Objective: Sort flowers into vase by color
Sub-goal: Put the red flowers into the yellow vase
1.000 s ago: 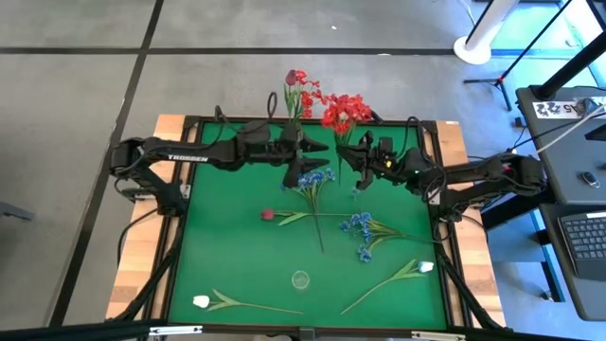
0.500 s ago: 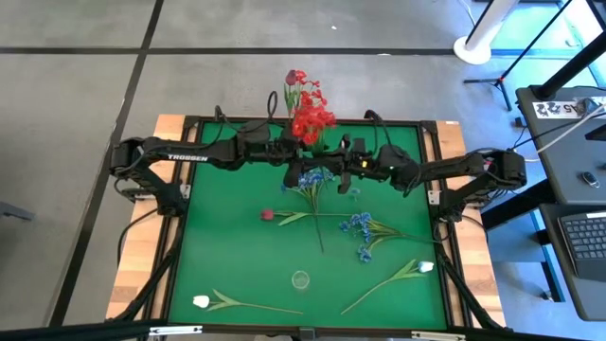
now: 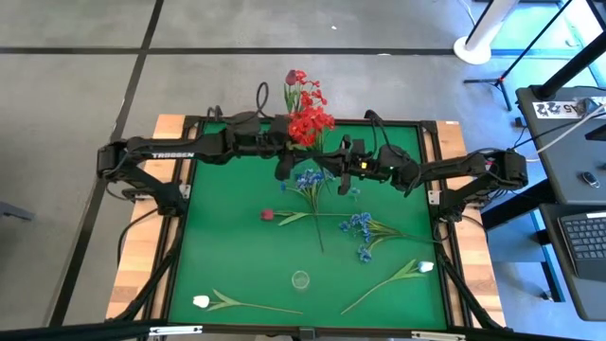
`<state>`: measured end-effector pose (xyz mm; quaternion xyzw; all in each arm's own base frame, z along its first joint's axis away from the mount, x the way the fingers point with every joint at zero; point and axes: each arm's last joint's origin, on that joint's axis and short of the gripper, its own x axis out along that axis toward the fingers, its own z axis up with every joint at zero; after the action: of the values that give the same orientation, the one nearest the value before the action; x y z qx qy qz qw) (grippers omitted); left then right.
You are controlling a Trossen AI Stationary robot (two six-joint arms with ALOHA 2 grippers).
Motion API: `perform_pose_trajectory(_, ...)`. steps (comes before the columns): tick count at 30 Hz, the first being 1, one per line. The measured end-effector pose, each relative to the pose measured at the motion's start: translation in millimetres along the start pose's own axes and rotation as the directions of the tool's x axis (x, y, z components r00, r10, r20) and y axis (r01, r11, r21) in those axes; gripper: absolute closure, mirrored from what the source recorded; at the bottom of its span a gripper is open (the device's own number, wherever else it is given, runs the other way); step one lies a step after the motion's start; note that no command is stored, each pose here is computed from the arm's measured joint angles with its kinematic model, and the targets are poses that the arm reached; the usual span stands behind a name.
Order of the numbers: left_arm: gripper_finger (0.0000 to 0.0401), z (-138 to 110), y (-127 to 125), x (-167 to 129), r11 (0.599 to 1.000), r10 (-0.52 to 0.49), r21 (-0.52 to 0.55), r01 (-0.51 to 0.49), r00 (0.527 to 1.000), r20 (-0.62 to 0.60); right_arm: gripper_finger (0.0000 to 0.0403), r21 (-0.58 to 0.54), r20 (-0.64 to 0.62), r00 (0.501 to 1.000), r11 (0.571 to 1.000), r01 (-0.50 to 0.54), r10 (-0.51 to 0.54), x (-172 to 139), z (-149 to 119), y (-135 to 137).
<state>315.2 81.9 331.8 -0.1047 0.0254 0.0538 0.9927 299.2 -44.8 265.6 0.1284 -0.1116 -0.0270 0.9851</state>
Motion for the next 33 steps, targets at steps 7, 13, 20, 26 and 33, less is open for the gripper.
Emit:
perform_pose_trajectory(7,0.0184,2,-8,-4,1.000,-0.012,0.008,0.012,1.000,-0.005,0.0396,-0.004,0.045,0.999,1.000,-0.015,0.015,0,4,1)
perform_pose_trajectory(13,0.0184,-2,-7,1,1.000,0.011,0.018,-0.011,1.000,-0.006,0.0396,-0.004,0.043,0.999,1.000,-0.014,0.014,0,4,1)
perform_pose_trajectory(20,0.0195,-7,-5,6,0.998,0.052,0.023,-0.052,0.999,0.000,0.0396,-0.004,0.038,0.999,1.000,-0.013,0.013,0,4,1)
perform_pose_trajectory(26,0.0266,-8,-4,8,0.998,0.052,0.024,-0.052,0.999,-0.003,0.0390,-0.004,0.037,0.999,1.000,-0.011,0.011,0,4,1)
perform_pose_trajectory(33,0.0386,-8,-4,8,0.998,0.051,0.020,-0.051,0.999,-0.004,0.0380,-0.005,0.048,0.998,0.999,0.033,-0.033,0,4,-1)
